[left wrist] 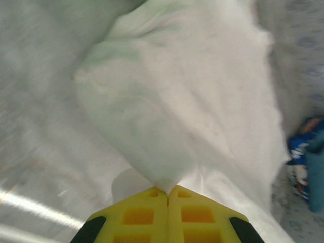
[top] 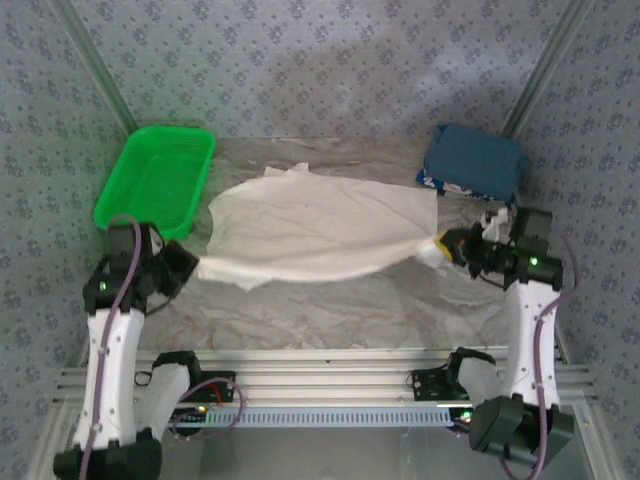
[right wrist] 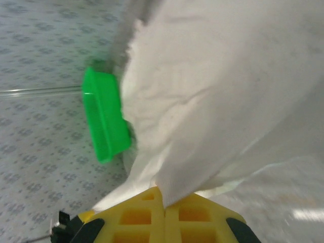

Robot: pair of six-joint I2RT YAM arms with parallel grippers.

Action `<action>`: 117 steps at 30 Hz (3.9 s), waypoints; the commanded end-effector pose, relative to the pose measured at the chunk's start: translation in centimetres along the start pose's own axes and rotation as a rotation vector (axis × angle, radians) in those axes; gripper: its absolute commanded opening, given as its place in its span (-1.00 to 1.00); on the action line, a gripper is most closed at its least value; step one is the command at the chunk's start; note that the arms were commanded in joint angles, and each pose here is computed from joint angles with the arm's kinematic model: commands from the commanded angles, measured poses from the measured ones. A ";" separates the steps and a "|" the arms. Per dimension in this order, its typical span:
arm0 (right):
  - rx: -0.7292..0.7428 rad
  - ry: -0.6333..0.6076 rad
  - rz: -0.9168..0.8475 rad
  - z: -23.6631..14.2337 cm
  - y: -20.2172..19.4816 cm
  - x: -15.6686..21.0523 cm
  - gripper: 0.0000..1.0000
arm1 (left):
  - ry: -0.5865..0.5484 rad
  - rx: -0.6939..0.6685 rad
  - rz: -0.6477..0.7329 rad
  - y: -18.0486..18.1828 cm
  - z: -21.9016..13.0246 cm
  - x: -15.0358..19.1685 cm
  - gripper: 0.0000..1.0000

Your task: Fold and stack the t-shirts

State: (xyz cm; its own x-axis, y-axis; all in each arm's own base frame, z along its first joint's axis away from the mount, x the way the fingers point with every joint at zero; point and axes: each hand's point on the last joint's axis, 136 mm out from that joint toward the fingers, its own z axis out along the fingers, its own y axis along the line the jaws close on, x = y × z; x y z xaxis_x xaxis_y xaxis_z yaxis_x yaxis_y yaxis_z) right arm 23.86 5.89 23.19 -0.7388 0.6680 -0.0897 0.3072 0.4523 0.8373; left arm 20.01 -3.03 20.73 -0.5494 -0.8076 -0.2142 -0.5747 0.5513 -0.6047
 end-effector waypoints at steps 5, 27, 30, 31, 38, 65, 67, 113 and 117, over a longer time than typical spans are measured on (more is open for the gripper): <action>0.226 0.067 0.135 -1.0 -6.9 5.3 -1.00 | -0.082 -0.234 -0.182 9.4 -2.0 3.4 -1.00; 0.467 0.133 0.235 1.3 -13.3 3.0 -1.00 | 0.057 -0.179 0.035 1.5 6.1 -2.3 -1.00; 0.487 0.167 0.209 1.5 -13.7 2.8 -1.00 | 0.075 -0.163 0.066 0.3 7.4 -3.2 -1.00; 0.490 0.168 0.206 1.6 -13.8 2.6 -1.00 | 0.082 -0.163 0.077 -0.1 7.9 -3.5 -1.00; 0.509 0.169 0.170 2.5 -14.1 0.5 -1.00 | 0.119 -0.170 0.172 -2.0 9.9 -5.0 -1.00; 0.591 0.230 0.097 4.7 -16.0 -1.8 -1.00 | 0.242 -0.209 0.351 -4.4 16.3 -6.4 -1.00; 0.595 0.232 0.094 4.9 -16.1 -1.9 -1.00 | 0.248 -0.216 0.359 -4.4 16.7 -6.4 -1.00; 0.660 0.312 -0.017 8.9 -16.3 -6.4 -0.75 | 0.298 -0.168 0.364 -6.0 21.3 -5.4 -0.82; 0.601 0.247 -0.042 9.2 -14.3 -8.9 -0.46 | 0.261 -0.061 0.349 -9.2 20.5 -6.3 -0.24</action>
State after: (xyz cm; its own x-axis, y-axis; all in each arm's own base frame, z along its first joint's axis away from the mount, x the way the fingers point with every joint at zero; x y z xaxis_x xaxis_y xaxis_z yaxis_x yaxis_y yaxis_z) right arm 29.18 -0.50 5.42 -0.8488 0.5100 0.1392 0.5247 0.7803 0.3404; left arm 38.54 -6.00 8.69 -0.8618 -0.4920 -0.1237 -0.4159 0.8248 -0.3832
